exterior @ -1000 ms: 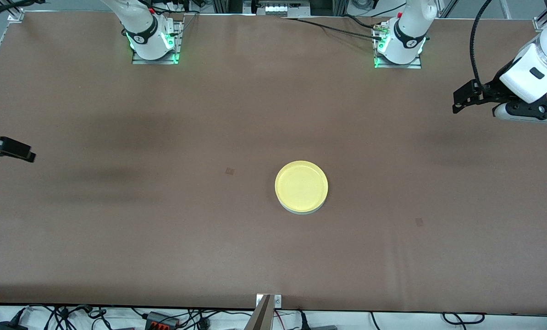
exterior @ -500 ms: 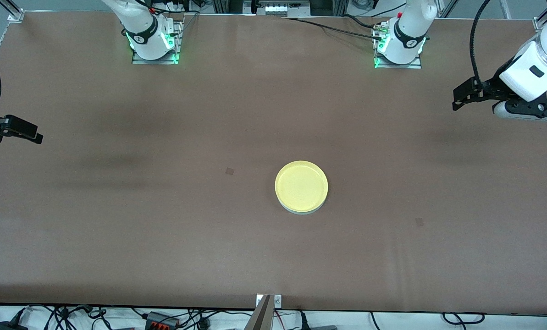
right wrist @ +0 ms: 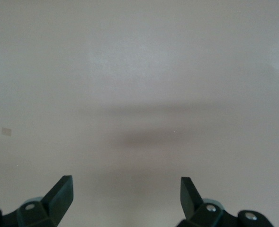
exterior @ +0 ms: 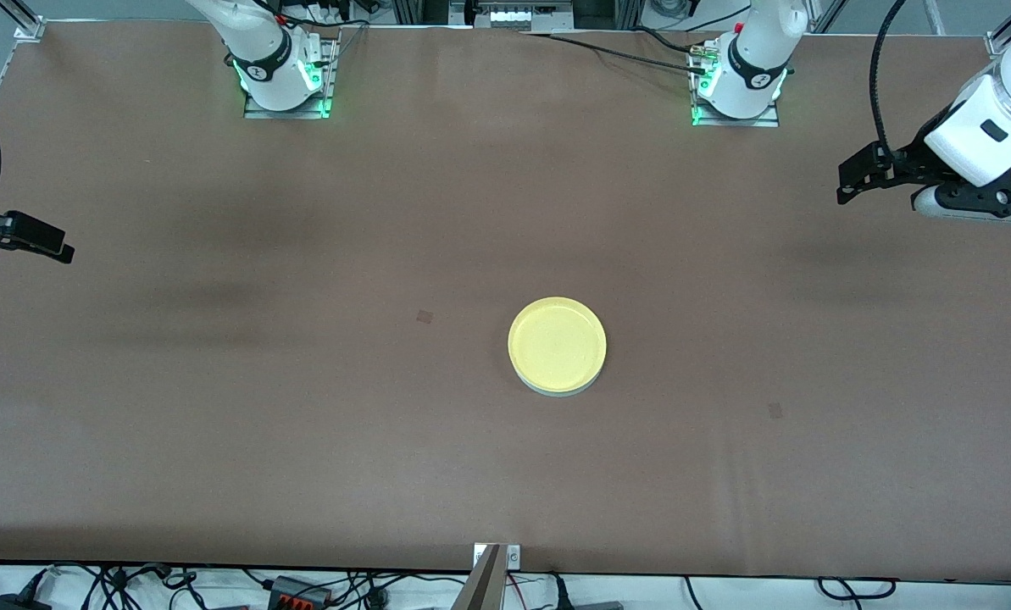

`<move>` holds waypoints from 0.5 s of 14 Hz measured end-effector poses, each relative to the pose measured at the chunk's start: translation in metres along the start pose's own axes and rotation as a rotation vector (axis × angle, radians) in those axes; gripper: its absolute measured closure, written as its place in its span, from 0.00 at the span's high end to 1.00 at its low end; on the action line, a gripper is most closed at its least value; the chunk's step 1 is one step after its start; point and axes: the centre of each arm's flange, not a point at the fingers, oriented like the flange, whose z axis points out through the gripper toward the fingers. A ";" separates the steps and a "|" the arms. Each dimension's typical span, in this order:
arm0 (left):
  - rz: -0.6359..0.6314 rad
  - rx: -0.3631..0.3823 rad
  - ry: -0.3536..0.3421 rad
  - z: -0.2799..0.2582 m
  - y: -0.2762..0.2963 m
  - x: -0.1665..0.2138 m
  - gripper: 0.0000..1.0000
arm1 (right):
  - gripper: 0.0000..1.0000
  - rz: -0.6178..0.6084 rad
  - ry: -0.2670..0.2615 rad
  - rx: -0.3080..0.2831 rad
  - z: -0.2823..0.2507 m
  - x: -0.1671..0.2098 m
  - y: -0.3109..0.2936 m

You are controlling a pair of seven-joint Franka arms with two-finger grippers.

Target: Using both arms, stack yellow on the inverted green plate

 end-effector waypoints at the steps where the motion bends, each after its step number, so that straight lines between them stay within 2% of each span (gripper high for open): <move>1: 0.000 0.000 0.000 0.000 0.000 0.000 1.00 | 1.00 -0.001 -0.007 0.000 0.001 -0.001 -0.001; 4: 0.000 0.000 0.000 0.000 0.000 0.000 1.00 | 1.00 -0.005 -0.026 0.002 0.009 -0.013 -0.003; 7: 0.000 0.000 0.005 -0.002 0.000 0.000 1.00 | 1.00 -0.004 -0.014 0.006 0.021 -0.036 -0.002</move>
